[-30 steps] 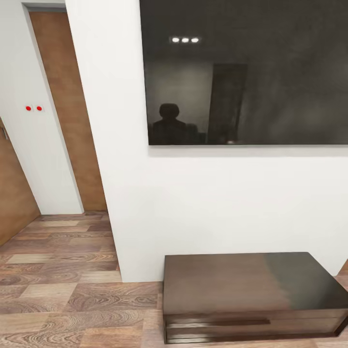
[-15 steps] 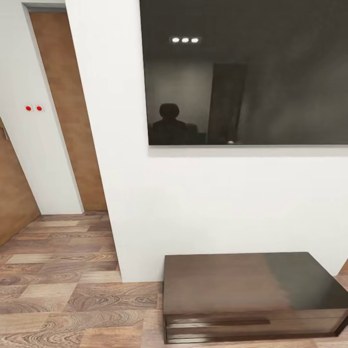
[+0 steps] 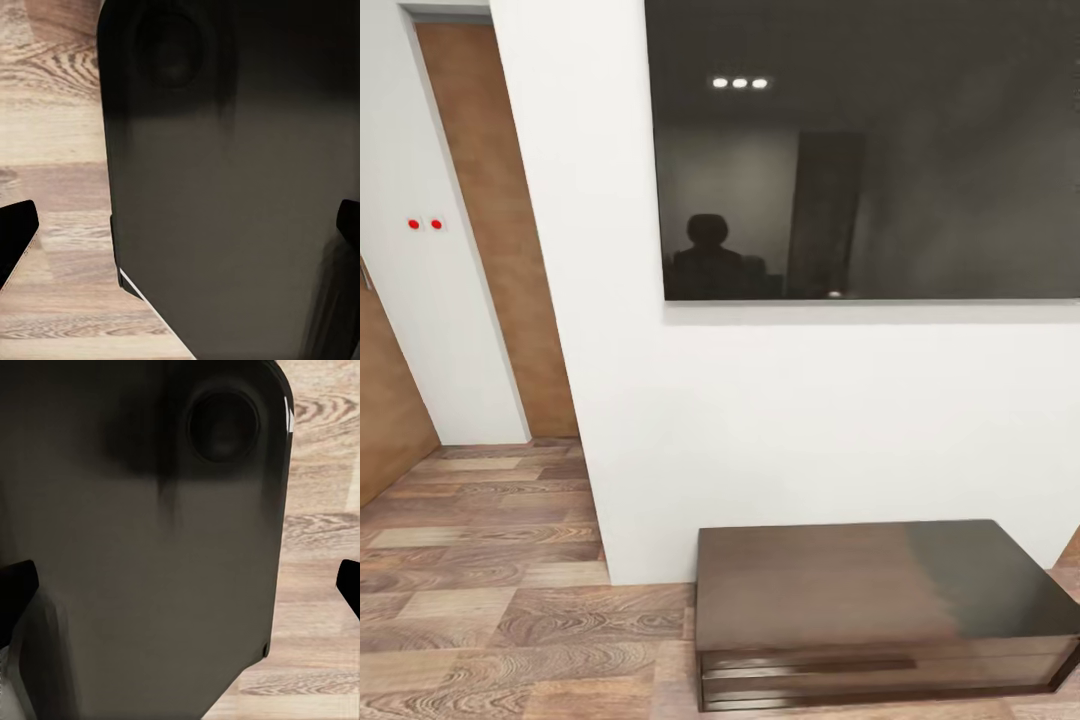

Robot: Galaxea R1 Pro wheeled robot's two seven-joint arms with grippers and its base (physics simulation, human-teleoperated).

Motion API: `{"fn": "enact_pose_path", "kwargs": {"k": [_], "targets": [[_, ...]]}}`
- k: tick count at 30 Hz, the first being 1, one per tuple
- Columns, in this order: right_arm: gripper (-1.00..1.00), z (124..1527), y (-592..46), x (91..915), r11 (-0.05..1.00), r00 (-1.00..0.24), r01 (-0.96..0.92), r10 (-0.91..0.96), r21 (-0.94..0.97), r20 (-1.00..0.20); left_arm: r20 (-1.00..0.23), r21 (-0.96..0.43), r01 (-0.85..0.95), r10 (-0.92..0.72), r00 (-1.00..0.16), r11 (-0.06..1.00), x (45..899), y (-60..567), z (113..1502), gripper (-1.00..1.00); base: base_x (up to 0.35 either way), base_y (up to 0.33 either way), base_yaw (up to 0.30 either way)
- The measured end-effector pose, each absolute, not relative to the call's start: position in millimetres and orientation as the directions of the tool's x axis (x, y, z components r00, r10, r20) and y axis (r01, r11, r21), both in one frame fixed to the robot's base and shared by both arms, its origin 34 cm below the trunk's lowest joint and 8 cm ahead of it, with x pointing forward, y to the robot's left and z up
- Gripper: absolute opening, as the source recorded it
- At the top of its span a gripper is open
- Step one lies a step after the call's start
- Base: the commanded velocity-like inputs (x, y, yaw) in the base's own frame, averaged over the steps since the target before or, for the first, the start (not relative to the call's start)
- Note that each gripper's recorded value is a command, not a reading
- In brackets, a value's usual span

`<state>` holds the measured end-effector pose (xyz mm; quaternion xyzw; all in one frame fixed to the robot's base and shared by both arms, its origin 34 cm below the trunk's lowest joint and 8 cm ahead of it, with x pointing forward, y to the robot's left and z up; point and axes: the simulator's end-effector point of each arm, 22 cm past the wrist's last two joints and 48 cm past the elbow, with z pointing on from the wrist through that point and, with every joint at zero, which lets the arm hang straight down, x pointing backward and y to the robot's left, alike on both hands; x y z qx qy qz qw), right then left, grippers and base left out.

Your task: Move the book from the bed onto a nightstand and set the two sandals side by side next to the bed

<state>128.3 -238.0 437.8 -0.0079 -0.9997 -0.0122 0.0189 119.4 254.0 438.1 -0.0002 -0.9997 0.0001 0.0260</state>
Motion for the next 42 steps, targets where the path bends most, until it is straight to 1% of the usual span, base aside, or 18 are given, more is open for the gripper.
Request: {"fn": "enact_pose_path", "kwargs": {"k": [11, 42], "targets": [[1.0, 437.9, -238.1, 127.7, 1.0, -0.999, 0.019, 0.018, 0.023, 0.04, 0.044, 0.005, 0.006, 0.006, -0.999, 1.0, 124.4, 257.6, 437.9, 1.0, 0.0, 0.0, -0.252], [1.0, 437.9, -237.9, 128.3, 1.0, -0.999, 0.021, 0.021, 0.023, 0.039, 0.042, 0.009, 0.006, 0.005, -0.999, 1.0, 124.8, 260.8, 437.9, 1.0, 0.0, 0.0, -0.294]]}}
